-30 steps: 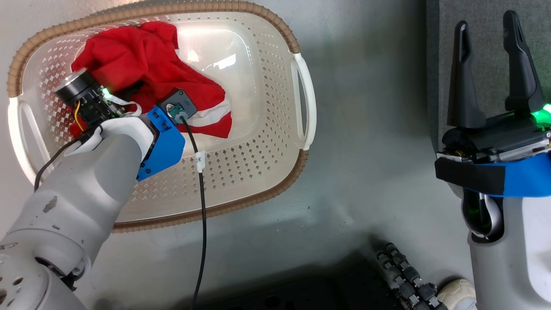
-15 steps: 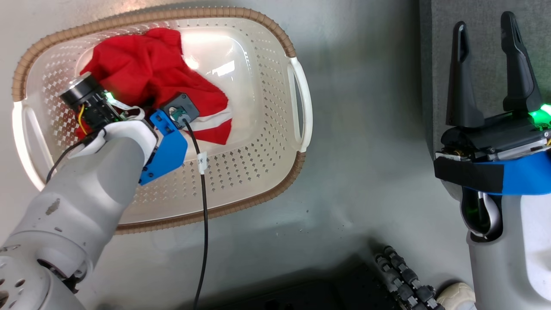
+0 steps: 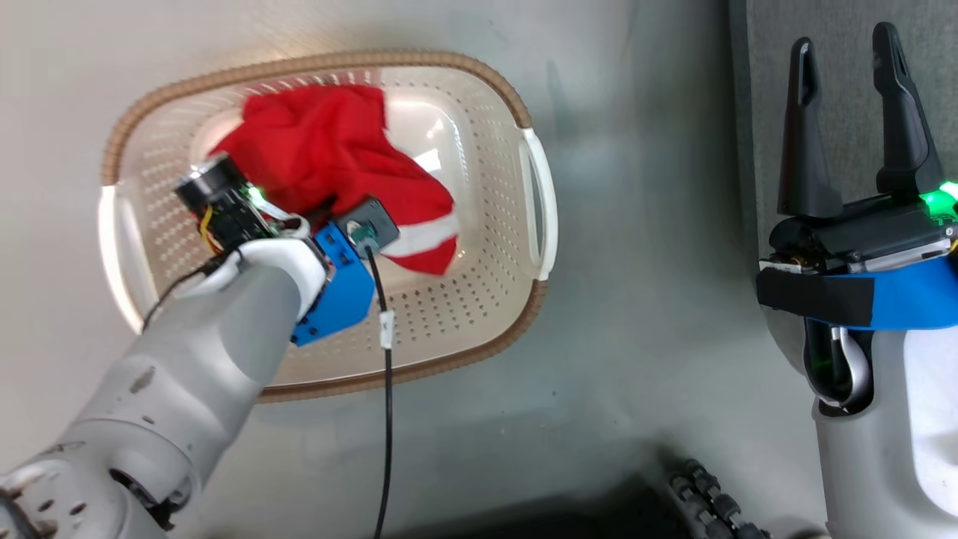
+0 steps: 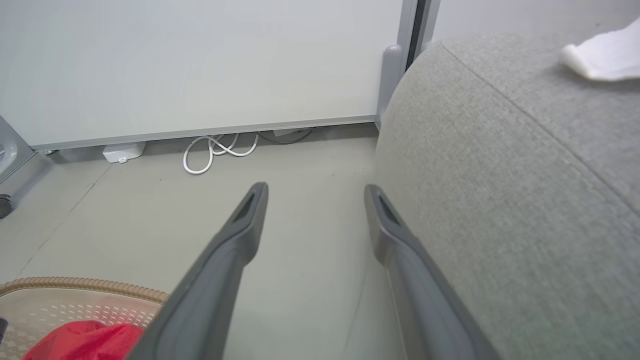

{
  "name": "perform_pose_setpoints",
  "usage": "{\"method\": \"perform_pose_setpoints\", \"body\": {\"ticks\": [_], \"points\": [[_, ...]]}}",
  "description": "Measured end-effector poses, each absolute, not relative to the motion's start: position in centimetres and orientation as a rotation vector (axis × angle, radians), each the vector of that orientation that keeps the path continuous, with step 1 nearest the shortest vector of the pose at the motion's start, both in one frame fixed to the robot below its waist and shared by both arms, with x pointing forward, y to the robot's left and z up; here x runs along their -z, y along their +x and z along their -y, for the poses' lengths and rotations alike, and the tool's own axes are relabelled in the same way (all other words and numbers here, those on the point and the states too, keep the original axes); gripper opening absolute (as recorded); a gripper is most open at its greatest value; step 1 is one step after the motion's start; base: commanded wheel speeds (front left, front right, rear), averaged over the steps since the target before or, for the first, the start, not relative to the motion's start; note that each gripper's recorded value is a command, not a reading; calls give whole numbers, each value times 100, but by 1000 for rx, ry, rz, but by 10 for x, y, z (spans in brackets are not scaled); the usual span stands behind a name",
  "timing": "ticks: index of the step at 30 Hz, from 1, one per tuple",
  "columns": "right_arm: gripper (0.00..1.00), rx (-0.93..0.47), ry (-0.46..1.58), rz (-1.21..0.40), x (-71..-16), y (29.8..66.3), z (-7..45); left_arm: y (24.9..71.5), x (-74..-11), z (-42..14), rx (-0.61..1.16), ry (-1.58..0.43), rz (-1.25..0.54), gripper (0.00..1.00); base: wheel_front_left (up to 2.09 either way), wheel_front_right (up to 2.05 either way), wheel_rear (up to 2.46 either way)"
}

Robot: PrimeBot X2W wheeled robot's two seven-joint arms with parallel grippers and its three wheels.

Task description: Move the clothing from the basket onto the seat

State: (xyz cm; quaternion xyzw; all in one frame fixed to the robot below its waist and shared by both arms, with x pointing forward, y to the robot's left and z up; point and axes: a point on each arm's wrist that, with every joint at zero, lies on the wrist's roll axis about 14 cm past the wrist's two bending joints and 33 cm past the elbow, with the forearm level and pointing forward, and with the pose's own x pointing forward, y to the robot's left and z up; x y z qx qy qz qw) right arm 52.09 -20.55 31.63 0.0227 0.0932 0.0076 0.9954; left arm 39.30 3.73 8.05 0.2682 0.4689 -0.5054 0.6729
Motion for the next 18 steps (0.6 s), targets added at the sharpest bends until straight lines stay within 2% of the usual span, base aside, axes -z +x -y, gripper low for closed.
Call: {"method": "perform_pose_setpoints", "body": {"ticks": [18], "points": [[100, -51, 64, -63, -389, 521, 187, 414, -185, -10, 1037, 431, -832, 0, 0, 0, 0]]}}
